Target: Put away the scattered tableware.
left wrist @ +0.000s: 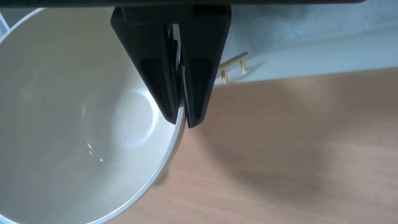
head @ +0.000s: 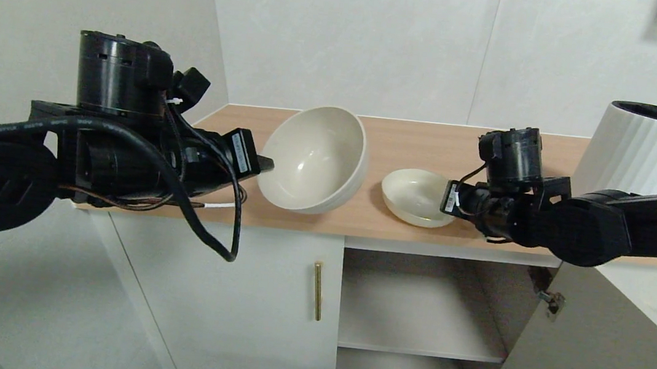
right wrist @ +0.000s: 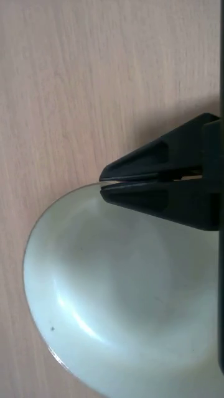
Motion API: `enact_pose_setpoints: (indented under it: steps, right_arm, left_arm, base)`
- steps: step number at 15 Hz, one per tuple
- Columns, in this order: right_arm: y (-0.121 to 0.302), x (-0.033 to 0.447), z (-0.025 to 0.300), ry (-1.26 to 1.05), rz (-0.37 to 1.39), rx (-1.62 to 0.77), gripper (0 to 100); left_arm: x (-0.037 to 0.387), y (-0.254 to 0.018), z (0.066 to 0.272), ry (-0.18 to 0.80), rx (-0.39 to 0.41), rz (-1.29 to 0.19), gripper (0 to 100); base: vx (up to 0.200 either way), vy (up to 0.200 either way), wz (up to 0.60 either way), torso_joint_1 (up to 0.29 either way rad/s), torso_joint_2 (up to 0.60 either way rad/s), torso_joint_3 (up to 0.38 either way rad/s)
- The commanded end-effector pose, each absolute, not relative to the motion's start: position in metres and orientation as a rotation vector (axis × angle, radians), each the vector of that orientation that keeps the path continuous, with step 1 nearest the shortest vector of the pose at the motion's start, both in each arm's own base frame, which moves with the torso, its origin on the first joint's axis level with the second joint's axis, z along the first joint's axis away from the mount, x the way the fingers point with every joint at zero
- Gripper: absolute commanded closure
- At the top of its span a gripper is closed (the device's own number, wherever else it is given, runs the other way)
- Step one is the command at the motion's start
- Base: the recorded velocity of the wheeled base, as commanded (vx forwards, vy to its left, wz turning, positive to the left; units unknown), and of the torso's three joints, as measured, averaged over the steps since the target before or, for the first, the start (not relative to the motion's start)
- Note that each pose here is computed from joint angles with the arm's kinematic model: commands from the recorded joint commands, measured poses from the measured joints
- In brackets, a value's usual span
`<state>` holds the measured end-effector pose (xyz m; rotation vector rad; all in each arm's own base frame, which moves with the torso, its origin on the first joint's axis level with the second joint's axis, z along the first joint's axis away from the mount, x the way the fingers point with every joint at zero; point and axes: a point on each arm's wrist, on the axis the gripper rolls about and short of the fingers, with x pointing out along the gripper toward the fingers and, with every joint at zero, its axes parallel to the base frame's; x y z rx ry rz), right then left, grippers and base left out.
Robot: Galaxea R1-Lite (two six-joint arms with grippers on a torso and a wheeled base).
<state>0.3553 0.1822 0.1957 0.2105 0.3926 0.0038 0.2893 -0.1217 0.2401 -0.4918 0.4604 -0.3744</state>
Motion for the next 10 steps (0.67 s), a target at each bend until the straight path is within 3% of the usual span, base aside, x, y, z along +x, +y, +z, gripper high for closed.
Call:
enact_pose_setpoints:
  steps: [1,5,10]
  right_arm:
    - [0.179,0.349,0.206,0.376,0.009,0.233,100]
    - [0.146,0.296,0.251,0.338,0.161,0.309,100]
    - [0.119,0.234,0.257,0.473,0.359,0.319,100]
  left_arm:
    - [0.283,-0.119,0.242,0.458,-0.494,-0.387,100]
    - [0.264,-0.112,0.242,0.47,-0.492,-0.412,100]
    - [0.234,-0.101,0.245,0.476,-0.5,-0.492,100]
  base:
    - [0.0,0.0,0.0,0.0,0.0,0.0]
    - [0.0,0.0,0.0,0.0,0.0,0.0]
    - [0.0,0.0,0.0,0.0,0.0,0.0]
